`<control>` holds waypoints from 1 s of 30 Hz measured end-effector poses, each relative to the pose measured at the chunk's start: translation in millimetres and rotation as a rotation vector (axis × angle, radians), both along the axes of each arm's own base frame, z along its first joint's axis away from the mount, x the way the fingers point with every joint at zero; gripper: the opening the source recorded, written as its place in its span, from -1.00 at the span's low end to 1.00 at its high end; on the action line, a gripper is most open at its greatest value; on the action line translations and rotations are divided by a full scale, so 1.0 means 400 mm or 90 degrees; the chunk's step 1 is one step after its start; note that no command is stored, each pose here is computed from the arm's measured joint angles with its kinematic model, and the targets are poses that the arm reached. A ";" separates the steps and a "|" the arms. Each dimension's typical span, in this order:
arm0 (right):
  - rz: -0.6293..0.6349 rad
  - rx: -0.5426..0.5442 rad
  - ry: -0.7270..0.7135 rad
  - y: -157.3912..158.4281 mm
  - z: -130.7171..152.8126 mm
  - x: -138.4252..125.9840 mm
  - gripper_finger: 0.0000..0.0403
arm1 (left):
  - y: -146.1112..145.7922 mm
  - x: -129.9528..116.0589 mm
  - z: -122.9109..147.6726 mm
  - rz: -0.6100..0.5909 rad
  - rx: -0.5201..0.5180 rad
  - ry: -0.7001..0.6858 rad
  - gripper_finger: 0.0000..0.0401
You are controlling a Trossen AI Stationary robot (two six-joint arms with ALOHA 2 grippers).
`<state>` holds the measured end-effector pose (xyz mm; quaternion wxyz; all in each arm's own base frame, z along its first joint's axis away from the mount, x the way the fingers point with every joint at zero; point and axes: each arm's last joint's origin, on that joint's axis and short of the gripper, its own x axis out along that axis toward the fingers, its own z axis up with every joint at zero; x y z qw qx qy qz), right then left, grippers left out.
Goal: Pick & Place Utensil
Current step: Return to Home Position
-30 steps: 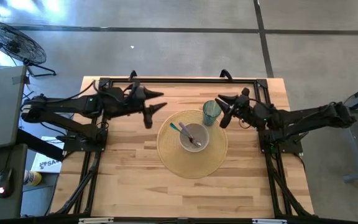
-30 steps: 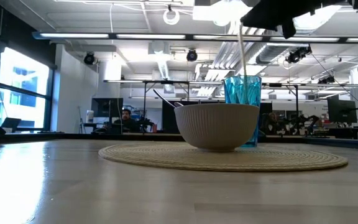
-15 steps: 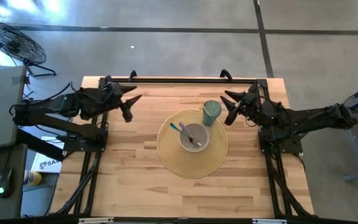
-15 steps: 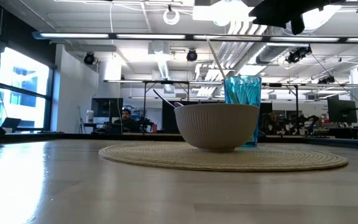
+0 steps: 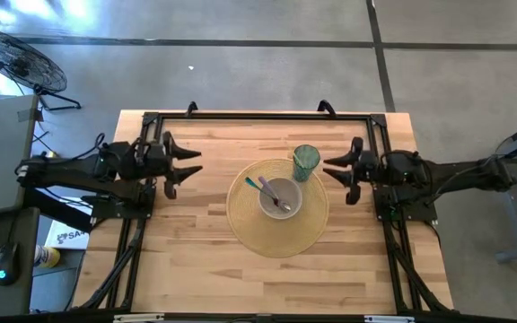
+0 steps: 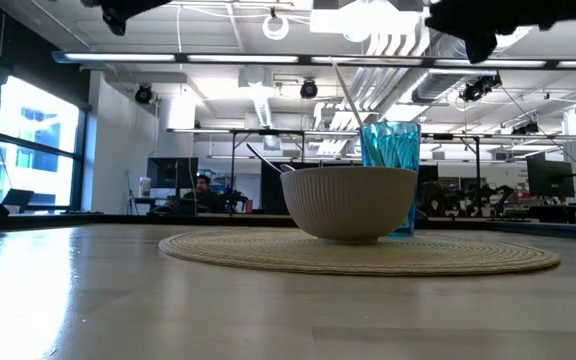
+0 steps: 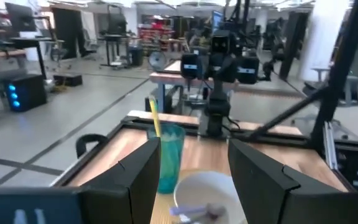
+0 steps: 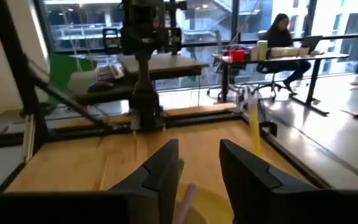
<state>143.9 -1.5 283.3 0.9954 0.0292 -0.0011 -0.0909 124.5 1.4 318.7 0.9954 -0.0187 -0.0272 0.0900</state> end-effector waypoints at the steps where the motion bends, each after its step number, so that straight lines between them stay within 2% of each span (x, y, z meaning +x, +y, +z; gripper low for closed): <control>1: 0.005 0.000 0.003 0.000 -0.015 -0.003 -0.47 | -0.001 0.000 -0.013 -0.005 0.001 0.005 -0.07; 5: 0.007 0.001 0.020 0.000 -0.065 -0.025 -0.58 | -0.003 0.005 -0.054 -0.028 0.000 0.032 -0.07; 16: 0.058 0.006 -0.021 0.006 -0.130 -0.105 -0.81 | -0.003 0.020 -0.091 -0.017 -0.013 0.116 -0.07; 21: 0.061 0.008 -0.022 0.006 -0.191 -0.115 -0.89 | -0.003 0.027 -0.097 -0.014 -0.008 0.132 -0.07; 25: 0.091 0.013 -0.026 0.009 -0.237 -0.112 -0.94 | -0.003 0.028 -0.094 -0.017 0.029 0.129 -0.07; 30: 0.112 0.055 -0.008 0.012 -0.290 -0.104 -0.98 | -0.003 0.030 -0.108 -0.018 0.052 0.117 -0.07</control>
